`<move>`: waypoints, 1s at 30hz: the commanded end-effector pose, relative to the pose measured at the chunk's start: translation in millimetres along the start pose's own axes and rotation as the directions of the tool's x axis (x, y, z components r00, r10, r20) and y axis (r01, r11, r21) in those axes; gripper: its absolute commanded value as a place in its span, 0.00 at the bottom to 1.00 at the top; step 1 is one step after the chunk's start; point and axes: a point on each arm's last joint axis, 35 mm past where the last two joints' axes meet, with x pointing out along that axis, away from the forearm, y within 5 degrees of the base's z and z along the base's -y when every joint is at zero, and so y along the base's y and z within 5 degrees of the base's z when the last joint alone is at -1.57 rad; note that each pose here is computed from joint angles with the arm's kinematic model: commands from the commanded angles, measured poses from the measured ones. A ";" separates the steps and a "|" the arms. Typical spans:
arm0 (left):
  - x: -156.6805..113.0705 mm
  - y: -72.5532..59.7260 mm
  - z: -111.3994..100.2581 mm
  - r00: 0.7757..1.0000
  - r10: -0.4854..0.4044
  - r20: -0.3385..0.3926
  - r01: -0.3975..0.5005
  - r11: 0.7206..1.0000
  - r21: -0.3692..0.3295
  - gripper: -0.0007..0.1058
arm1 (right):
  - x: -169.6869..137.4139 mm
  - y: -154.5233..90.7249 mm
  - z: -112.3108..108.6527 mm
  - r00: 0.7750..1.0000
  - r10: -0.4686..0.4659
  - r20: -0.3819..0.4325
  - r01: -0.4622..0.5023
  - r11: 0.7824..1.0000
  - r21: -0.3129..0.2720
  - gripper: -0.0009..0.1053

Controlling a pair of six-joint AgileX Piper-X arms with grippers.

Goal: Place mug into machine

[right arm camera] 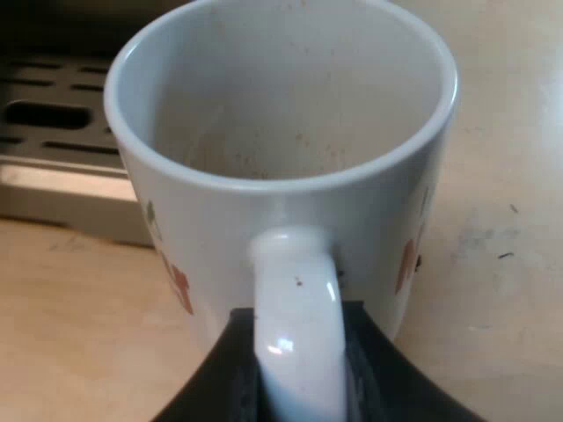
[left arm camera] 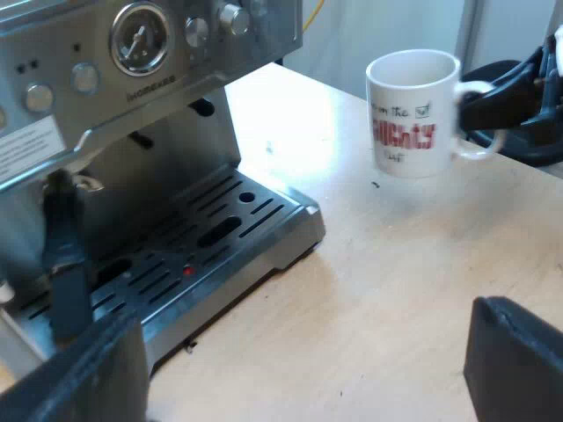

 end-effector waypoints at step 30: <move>-29.6 -0.7 -16.5 0.995 0.095 0.023 -0.094 0.994 -0.048 0.70 | -6.3 76.4 58.5 0.964 0.199 0.174 -0.185 0.978 -0.093 0.01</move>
